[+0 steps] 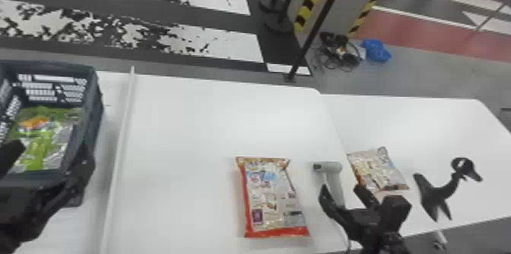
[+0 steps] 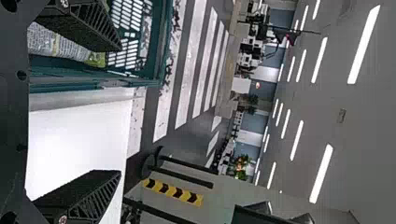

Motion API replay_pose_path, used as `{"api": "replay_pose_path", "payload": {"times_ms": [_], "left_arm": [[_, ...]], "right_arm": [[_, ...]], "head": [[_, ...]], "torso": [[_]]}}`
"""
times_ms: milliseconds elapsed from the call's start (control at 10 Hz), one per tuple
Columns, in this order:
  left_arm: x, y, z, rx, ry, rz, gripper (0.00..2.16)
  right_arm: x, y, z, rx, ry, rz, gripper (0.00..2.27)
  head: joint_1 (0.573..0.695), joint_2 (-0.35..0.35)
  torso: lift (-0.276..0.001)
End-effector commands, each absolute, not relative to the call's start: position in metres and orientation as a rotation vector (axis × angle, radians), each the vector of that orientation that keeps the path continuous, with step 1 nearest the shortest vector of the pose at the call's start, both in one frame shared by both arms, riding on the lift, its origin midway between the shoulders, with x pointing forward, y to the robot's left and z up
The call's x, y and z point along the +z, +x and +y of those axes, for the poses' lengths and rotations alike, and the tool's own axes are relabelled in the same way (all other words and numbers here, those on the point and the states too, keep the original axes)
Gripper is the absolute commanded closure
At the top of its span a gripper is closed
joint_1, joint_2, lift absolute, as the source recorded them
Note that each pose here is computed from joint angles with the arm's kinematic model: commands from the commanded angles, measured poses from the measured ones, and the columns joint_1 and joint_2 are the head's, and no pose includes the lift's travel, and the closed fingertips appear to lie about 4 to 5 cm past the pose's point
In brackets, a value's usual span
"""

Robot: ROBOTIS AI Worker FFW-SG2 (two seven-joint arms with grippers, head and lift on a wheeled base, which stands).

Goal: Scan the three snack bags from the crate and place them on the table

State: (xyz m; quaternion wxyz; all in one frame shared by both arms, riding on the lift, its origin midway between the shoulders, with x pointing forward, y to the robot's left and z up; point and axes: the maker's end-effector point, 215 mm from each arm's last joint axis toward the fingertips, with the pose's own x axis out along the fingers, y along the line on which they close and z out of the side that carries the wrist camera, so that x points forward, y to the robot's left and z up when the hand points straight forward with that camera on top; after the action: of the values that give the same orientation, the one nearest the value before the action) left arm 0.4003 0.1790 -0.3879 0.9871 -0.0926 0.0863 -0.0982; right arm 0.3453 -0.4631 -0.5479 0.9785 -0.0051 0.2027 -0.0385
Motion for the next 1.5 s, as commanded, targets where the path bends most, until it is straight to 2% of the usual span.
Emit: {"api": "replay_pose_path", "payload": {"times_ms": [0, 200, 300, 400, 500, 700, 900, 1000, 1300, 1400], "left_arm": [[-0.391, 0.397, 0.171, -0.209, -0.193, 0.182, 0.06], [-0.39, 0.395, 0.164, -0.22, -0.2, 0.183, 0.06], [-0.39, 0.394, 0.162, -0.224, -0.2, 0.184, 0.06], [-0.39, 0.391, 0.162, -0.225, -0.201, 0.186, 0.06], [-0.39, 0.388, 0.162, -0.225, -0.201, 0.189, 0.06], [-0.39, 0.387, 0.157, -0.235, -0.204, 0.19, 0.06], [-0.394, 0.386, 0.153, -0.242, -0.205, 0.198, 0.06], [-0.394, 0.387, 0.15, -0.247, -0.207, 0.198, 0.06], [-0.409, 0.388, 0.139, -0.268, -0.216, 0.26, 0.06], [-0.41, 0.389, 0.136, -0.268, -0.208, 0.261, 0.06]], "right_arm": [[-0.573, 0.349, -0.472, -0.072, -0.003, 0.483, 0.05], [-0.593, 0.358, -0.481, -0.075, -0.005, 0.526, 0.09], [-0.599, 0.361, -0.488, -0.076, -0.009, 0.54, 0.18], [-0.604, 0.362, -0.491, -0.061, -0.008, 0.556, 0.78], [-0.609, 0.362, -0.493, -0.057, -0.002, 0.569, 1.94], [-0.608, 0.362, -0.485, -0.033, 0.006, 0.556, 2.2], [-0.599, 0.353, -0.485, -0.059, 0.009, 0.505, 2.22], [-0.583, 0.345, -0.485, -0.085, 0.033, 0.465, 2.22], [-0.534, 0.292, -0.439, -0.057, 0.099, 0.408, 2.22], [-0.529, 0.269, -0.423, -0.038, 0.146, 0.417, 2.22]], "head": [[0.695, -0.35], [0.695, -0.35], [0.695, -0.35], [0.695, -0.35], [0.695, -0.35], [0.695, -0.35], [0.695, -0.35], [0.695, -0.35], [0.695, -0.35], [0.695, -0.35]], "torso": [[-0.037], [-0.037], [-0.037], [-0.037], [-0.037], [-0.037], [-0.037], [-0.037], [-0.037], [-0.037]]}}
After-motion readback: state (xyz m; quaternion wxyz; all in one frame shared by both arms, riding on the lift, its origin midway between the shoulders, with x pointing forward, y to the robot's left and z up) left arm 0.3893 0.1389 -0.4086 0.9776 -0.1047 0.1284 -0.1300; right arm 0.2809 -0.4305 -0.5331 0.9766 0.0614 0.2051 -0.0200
